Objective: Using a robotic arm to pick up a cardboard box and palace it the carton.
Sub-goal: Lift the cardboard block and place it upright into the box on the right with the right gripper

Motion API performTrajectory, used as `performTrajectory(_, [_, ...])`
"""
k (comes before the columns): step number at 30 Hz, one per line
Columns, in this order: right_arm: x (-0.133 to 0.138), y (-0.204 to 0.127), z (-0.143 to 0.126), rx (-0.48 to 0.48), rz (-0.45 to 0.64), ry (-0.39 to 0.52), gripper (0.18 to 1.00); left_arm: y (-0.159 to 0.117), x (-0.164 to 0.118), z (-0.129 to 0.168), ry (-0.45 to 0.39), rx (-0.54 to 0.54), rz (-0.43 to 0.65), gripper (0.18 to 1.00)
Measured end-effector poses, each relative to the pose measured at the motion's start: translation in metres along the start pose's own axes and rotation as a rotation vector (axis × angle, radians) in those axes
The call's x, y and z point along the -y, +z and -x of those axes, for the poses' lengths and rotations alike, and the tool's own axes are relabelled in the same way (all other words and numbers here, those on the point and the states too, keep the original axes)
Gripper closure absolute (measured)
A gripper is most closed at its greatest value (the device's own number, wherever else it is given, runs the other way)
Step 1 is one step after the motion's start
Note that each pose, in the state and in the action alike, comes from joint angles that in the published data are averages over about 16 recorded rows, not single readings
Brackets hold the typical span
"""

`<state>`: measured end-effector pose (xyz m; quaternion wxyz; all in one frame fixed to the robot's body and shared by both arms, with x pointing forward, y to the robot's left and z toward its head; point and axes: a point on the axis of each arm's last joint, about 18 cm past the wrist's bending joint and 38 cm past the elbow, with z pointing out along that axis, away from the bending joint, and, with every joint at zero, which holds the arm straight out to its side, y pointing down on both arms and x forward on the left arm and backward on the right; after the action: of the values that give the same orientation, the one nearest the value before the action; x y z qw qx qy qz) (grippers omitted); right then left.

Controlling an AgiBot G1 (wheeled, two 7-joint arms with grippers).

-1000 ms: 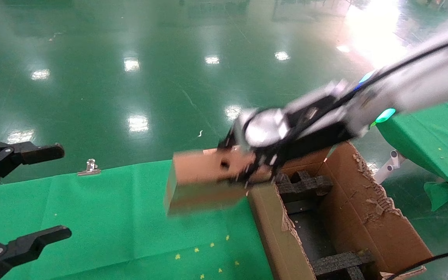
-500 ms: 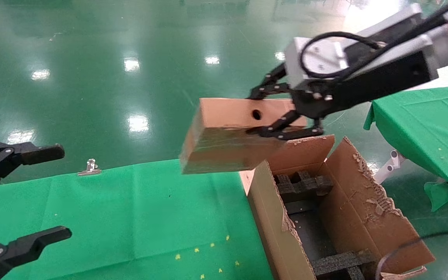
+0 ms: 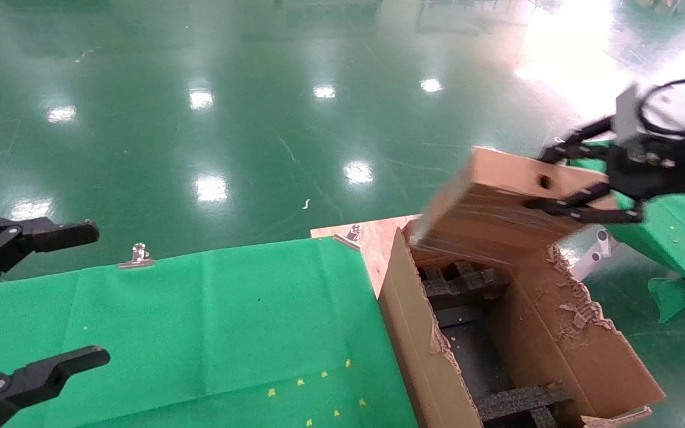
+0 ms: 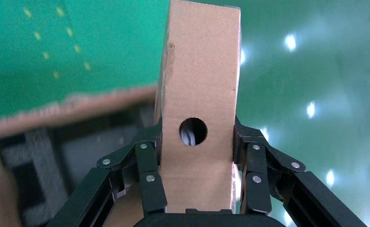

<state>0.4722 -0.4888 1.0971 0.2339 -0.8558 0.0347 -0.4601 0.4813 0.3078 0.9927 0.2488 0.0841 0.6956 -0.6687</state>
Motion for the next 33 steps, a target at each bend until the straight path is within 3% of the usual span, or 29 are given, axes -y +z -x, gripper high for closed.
performTrajectory(9, [-0.06,-0.018,0.022,-0.01,0.101,0.119,0.707,0.0,0.0,0.0,0.0,0.0,0.0,0.183])
performTrajectory(20, [-0.078,-0.019,0.03,-0.015,0.123,0.228,0.708,0.0,0.0,0.0,0.0,0.0,0.0,0.183])
performTrajectory(25, [-0.083,-0.014,0.032,-0.026,0.144,0.342,0.708,0.0,0.0,0.0,0.0,0.001,0.0,0.183])
performTrajectory(33, [-0.099,-0.006,0.042,-0.085,0.208,0.628,0.708,0.0,0.0,0.0,0.0,0.001,0.0,0.183])
